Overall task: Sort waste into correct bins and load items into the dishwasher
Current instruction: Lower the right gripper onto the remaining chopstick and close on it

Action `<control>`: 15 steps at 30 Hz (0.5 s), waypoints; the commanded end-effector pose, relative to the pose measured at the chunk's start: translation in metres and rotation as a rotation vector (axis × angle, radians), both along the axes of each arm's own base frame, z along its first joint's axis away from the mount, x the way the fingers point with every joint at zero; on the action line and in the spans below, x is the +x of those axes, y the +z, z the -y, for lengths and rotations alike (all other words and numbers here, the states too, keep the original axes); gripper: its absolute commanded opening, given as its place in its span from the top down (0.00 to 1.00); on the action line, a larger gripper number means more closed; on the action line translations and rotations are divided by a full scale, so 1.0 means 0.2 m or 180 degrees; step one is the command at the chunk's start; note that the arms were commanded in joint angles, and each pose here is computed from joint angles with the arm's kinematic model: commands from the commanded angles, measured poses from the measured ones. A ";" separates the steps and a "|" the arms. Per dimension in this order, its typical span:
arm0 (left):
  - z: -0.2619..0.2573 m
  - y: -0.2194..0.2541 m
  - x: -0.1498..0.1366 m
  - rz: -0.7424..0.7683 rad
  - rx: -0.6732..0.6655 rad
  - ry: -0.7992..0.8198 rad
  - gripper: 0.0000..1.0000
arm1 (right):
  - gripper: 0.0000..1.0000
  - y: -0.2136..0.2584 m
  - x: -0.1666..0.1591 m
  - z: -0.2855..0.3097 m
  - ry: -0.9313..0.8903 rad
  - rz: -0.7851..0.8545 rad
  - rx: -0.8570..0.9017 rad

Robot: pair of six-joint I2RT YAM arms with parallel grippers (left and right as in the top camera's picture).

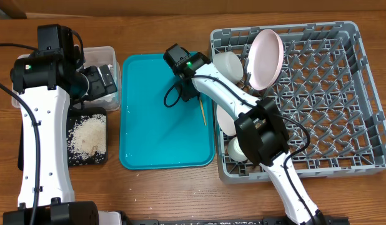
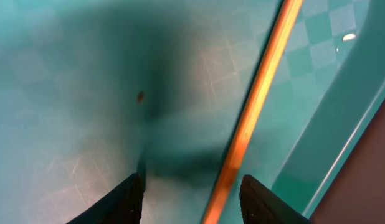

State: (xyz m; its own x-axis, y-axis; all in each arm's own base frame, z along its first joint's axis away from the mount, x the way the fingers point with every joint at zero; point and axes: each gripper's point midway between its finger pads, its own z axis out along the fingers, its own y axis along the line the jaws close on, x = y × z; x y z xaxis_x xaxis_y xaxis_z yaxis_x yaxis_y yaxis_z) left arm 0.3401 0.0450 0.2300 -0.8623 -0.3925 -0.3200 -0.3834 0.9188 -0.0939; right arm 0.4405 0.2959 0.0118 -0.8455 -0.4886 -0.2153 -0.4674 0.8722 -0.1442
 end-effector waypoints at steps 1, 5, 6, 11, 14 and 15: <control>-0.02 0.02 0.01 0.0037 0.0045 -0.0003 0.00 | 0.49 -0.13 -0.08 0.01 -0.0025 -0.0337 0.0023; -0.02 0.02 0.01 0.0037 0.0045 -0.0003 0.00 | 0.48 -0.14 -0.21 -0.05 -0.0026 -0.0745 0.0299; -0.02 0.02 0.01 0.0037 0.0045 -0.0003 0.00 | 0.49 -0.13 -0.24 -0.07 -0.0018 -0.0849 0.0368; -0.02 0.02 0.01 0.0037 0.0045 -0.0003 0.00 | 0.50 -0.12 -0.35 -0.10 -0.0094 -0.1227 0.0560; -0.02 0.02 0.01 0.0037 0.0046 -0.0003 0.00 | 0.53 -0.12 -0.39 -0.12 -0.0078 -0.1323 0.0606; -0.02 0.02 0.01 0.0037 0.0045 -0.0003 0.00 | 0.56 -0.12 -0.40 -0.12 -0.0102 -0.1332 0.0598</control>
State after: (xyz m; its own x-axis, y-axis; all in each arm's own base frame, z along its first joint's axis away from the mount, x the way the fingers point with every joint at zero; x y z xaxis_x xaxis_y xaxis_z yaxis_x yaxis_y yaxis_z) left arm 0.3401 0.0450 0.2300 -0.8623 -0.3925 -0.3200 -0.3834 0.9188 -0.0939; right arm 0.3808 0.3108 0.0087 -0.8894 -0.4569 -0.0138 -0.4546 0.8808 0.1326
